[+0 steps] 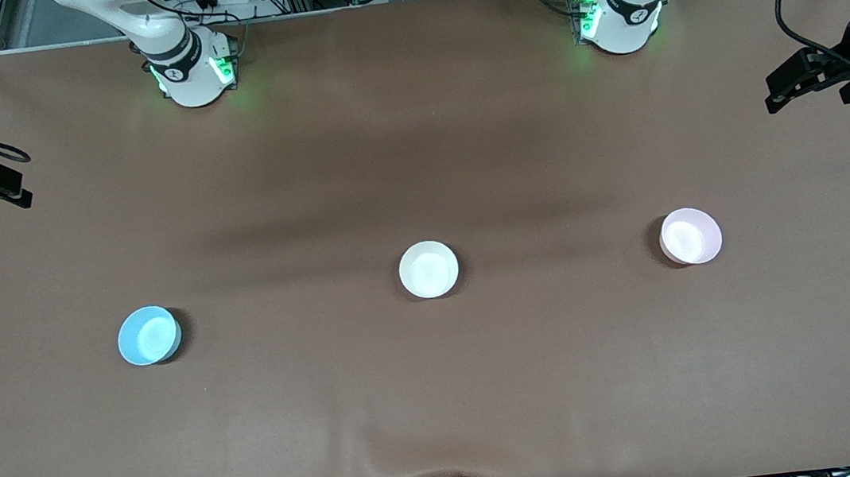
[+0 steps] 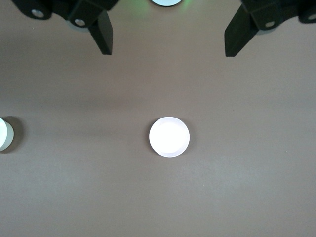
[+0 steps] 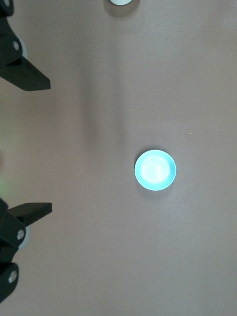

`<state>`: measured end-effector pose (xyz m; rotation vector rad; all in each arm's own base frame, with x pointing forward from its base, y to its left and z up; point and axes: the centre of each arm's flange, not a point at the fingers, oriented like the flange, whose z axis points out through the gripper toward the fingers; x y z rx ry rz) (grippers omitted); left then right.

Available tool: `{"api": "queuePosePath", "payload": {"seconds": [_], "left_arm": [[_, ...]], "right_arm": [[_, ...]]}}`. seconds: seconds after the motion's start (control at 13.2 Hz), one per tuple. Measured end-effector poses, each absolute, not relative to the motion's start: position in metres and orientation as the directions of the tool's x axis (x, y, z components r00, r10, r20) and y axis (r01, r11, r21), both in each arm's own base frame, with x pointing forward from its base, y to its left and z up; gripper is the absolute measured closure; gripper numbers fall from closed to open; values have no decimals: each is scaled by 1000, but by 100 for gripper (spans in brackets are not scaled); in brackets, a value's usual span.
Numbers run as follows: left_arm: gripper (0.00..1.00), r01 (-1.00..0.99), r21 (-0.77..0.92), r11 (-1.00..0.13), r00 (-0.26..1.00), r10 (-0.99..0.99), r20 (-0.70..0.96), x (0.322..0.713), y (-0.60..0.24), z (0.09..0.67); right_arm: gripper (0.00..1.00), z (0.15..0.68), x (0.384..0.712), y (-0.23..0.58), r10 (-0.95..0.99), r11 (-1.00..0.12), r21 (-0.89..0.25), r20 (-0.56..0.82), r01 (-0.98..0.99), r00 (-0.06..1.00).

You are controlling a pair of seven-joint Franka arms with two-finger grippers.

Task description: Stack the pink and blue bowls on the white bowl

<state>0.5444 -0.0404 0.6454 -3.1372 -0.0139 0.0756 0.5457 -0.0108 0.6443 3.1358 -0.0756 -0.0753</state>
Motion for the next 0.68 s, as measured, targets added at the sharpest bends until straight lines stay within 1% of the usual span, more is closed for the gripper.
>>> {"api": "queuePosePath", "payload": {"seconds": [0.68], "left_arm": [[0, 11, -5, -1000, 997, 12, -70, 549, -39, 635]], "right_arm": [[0, 644, 546, -11, -48, -999, 5, -48, -48, 998]]}}
